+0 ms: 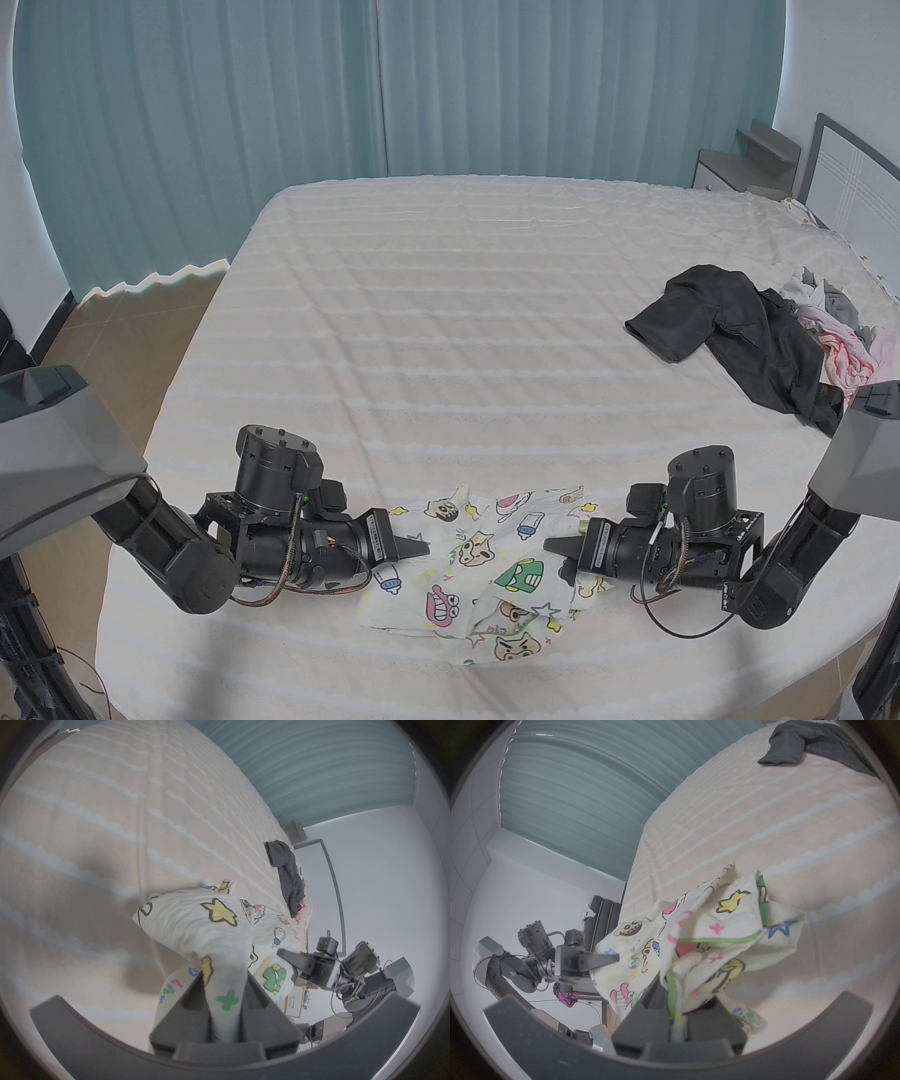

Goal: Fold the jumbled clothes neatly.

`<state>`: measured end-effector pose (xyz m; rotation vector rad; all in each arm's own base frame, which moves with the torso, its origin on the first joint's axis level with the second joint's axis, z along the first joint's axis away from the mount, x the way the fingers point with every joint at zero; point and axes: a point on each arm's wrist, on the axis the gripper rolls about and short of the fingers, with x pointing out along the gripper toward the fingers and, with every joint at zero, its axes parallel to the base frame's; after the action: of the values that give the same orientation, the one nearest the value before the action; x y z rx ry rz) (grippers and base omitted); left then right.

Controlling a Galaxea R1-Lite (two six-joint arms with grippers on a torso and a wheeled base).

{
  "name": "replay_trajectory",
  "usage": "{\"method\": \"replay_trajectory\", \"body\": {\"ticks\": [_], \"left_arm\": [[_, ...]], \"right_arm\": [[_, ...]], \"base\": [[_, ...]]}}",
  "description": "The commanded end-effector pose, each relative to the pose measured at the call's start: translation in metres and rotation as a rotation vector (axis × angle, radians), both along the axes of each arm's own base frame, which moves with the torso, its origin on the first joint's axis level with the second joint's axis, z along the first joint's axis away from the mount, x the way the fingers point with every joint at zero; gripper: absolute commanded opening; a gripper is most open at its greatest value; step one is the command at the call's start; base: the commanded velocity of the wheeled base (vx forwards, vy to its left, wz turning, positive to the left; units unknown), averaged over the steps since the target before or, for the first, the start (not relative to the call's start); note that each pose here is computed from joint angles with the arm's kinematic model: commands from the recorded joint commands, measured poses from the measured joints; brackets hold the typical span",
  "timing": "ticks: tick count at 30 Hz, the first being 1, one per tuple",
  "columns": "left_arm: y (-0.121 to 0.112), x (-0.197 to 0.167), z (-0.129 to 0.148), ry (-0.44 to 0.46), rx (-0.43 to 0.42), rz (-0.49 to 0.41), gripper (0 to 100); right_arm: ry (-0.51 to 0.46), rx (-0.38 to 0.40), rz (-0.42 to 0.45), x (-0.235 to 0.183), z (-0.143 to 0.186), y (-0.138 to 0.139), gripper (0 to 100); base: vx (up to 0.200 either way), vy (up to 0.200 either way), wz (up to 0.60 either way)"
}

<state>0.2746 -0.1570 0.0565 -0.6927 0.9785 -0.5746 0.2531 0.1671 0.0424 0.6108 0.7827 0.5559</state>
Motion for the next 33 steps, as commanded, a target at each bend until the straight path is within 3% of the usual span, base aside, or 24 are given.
{"method": "replay_trajectory", "body": {"ticks": [1, 17, 33], "left_arm": [[-0.003, -0.007, 0.014, -0.035, -0.019, -0.019, 0], [-0.032, -0.027, 0.014, -0.055, 0.013, -0.081, 0], [-0.034, -0.028, 0.009, -0.028, 0.018, -0.061, 0]], "right_arm": [[-0.02, 0.013, 0.004, -0.004, 0.008, -0.002, 0], [-0.019, 0.008, -0.02, -0.019, 0.017, -0.017, 0], [0.005, -0.01, -0.039, -0.02, 0.01, -0.024, 0]], "base": [[0.0, -0.2, 0.0], [0.0, -0.2, 0.0], [0.0, -0.2, 0.0]]}}
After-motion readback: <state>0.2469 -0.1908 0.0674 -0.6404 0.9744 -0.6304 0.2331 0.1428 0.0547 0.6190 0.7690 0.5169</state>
